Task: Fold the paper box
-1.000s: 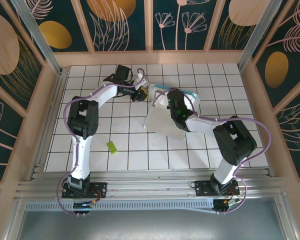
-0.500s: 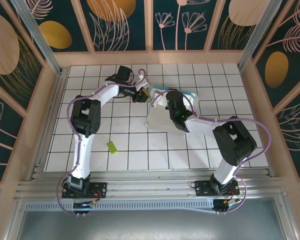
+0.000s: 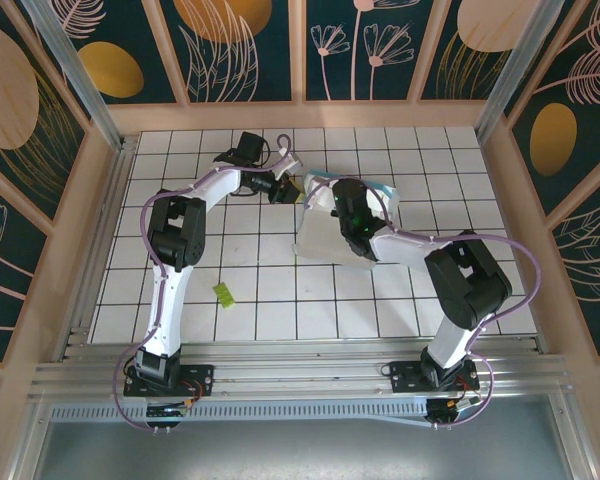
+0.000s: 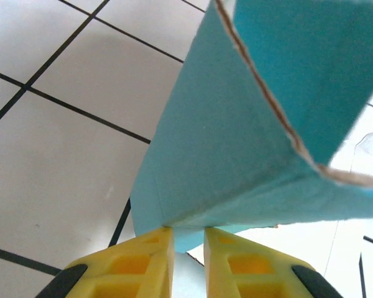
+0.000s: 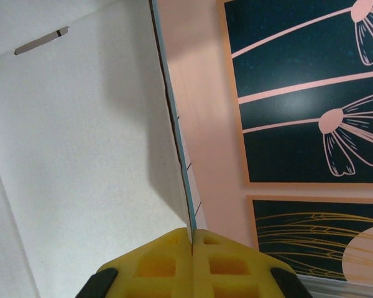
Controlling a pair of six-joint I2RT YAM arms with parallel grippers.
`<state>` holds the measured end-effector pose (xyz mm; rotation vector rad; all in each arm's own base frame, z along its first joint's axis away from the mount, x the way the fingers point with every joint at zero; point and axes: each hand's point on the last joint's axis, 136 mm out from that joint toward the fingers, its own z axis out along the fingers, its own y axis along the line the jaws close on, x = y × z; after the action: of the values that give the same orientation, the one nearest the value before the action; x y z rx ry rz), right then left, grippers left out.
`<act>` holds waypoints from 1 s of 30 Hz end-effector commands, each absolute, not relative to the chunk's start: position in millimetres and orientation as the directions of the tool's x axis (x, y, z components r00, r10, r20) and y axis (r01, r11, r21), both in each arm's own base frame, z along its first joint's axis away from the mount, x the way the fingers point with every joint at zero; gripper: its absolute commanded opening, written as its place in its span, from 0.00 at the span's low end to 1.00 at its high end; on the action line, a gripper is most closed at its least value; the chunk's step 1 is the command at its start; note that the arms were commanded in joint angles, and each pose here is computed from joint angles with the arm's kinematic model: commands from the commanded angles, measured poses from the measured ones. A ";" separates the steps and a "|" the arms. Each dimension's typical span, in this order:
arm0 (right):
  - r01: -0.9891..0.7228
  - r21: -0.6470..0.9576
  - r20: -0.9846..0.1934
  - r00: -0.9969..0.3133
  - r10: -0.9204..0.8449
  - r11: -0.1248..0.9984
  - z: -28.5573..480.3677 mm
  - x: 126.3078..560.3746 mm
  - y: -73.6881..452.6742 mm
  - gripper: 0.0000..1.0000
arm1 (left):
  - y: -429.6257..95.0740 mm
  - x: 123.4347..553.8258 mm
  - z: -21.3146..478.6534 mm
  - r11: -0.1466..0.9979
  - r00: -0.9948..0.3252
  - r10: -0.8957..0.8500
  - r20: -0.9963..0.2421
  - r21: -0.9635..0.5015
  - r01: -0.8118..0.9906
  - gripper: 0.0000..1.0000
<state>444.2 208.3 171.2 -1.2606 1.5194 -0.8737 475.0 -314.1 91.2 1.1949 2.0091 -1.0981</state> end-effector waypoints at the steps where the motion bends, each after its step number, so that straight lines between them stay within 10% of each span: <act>1: -0.340 -0.904 -0.287 0.040 -0.957 0.257 168.3 444.1 232.7 0.03 | -342.4 473.3 130.9 0.178 -0.418 0.341 -0.842 -0.379 0.908 0.15; 17: -0.363 -0.889 -0.312 0.034 -0.949 0.279 165.0 444.1 233.3 0.03 | -353.5 471.5 114.1 0.171 -0.499 0.316 -0.807 -0.469 0.866 0.32; 30: -0.386 -0.884 -0.294 0.024 -0.956 0.262 161.9 443.6 225.9 0.03 | -318.0 450.6 85.8 0.174 -0.324 0.581 -0.747 -0.275 0.946 0.33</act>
<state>442.5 210.7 158.7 -1.2899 1.5620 -0.8035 466.3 -318.7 84.8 1.2990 2.0136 -1.0586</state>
